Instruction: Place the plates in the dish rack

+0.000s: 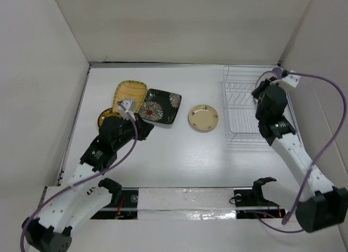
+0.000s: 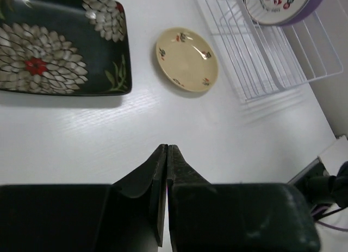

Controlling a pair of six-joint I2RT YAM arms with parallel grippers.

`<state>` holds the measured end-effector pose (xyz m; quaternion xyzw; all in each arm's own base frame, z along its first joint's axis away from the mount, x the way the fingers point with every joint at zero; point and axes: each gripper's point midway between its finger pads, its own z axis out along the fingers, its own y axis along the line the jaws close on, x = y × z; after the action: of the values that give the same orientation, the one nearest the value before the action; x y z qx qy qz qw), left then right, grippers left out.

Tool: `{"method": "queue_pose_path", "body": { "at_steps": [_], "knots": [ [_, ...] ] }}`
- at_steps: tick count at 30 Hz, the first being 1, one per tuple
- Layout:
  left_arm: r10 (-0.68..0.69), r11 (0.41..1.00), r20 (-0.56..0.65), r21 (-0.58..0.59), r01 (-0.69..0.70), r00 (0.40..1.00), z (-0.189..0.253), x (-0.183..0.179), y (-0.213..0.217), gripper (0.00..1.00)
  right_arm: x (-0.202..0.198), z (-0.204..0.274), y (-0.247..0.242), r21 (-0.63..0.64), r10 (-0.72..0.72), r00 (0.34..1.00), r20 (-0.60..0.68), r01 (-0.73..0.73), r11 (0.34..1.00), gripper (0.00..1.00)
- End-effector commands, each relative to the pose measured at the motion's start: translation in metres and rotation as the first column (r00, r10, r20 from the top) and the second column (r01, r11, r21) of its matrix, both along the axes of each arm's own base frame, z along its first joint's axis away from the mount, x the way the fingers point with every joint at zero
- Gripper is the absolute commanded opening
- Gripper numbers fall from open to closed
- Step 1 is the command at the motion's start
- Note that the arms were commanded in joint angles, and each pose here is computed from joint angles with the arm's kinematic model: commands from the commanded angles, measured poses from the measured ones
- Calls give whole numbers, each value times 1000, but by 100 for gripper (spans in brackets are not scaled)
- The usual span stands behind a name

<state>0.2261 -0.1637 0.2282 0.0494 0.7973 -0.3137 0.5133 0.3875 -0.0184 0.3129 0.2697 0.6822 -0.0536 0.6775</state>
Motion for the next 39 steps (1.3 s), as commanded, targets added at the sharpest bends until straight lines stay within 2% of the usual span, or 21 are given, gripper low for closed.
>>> {"method": "queue_pose_path", "body": {
  "at_steps": [1,3,6,7,9,10,12,13,14,15,16,18,20,22,24,26,31,35,39],
  "knots": [
    [-129,985,1,-115,129,992,29,15,-42,0,-25,-6,58,138,229,966,116,-244,960,0],
    [-173,974,-27,-156,167,985,34,21,-62,0,-41,-32,87,177,342,934,106,-356,918,0],
    [-159,964,-131,-233,126,978,16,46,-82,0,-68,-34,124,219,455,874,170,-483,848,0],
    [-154,962,-162,-251,110,975,4,58,-91,0,-74,-51,130,228,479,865,147,-501,835,0],
    [-121,955,-230,-293,50,966,-11,70,-99,3,-88,-53,148,241,534,830,162,-558,794,0],
    [-127,959,-266,-279,50,956,-28,72,-114,4,-92,-59,153,237,556,817,152,-576,782,1],
    [-36,975,-264,-221,-25,964,-37,88,-125,11,-100,-58,163,228,584,798,145,-602,766,3],
    [-6,986,-298,-161,-44,955,-60,91,-133,14,-101,-57,165,212,592,794,139,-608,765,4],
    [17,991,-294,-122,-55,956,-67,90,-145,23,-103,-54,166,205,593,793,142,-610,766,6],
    [77,991,-306,-81,-107,949,-82,104,-149,26,-105,-52,167,195,601,786,145,-619,761,11],
    [84,990,-323,-79,-115,943,-90,107,-152,26,-108,-50,170,188,612,777,148,-629,754,11],
    [121,986,-326,-69,-151,938,-99,115,-162,28,-111,-45,171,176,627,764,155,-646,743,18],
    [205,977,-314,2,-215,927,-119,124,-161,35,-115,-42,175,159,651,743,156,-669,726,26],
    [253,967,-303,50,-249,919,-128,125,-171,43,-121,-41,177,149,673,724,150,-689,709,27],
    [277,960,-307,51,-276,910,-130,128,-176,50,-124,-39,178,143,683,714,152,-700,700,28],
    [316,947,-357,68,-313,879,-149,126,-177,51,-130,-37,176,134,692,704,157,-710,692,30],
    [379,924,-395,103,-369,837,-170,134,-180,50,-139,-34,178,122,722,671,167,-741,661,31],
    [413,908,-396,111,-403,820,-177,136,-187,40,-145,-31,179,119,736,653,176,-757,643,31],
    [461,884,-388,129,-449,798,-181,142,-189,38,-151,-25,177,113,743,640,198,-768,631,31]
  ]
}}
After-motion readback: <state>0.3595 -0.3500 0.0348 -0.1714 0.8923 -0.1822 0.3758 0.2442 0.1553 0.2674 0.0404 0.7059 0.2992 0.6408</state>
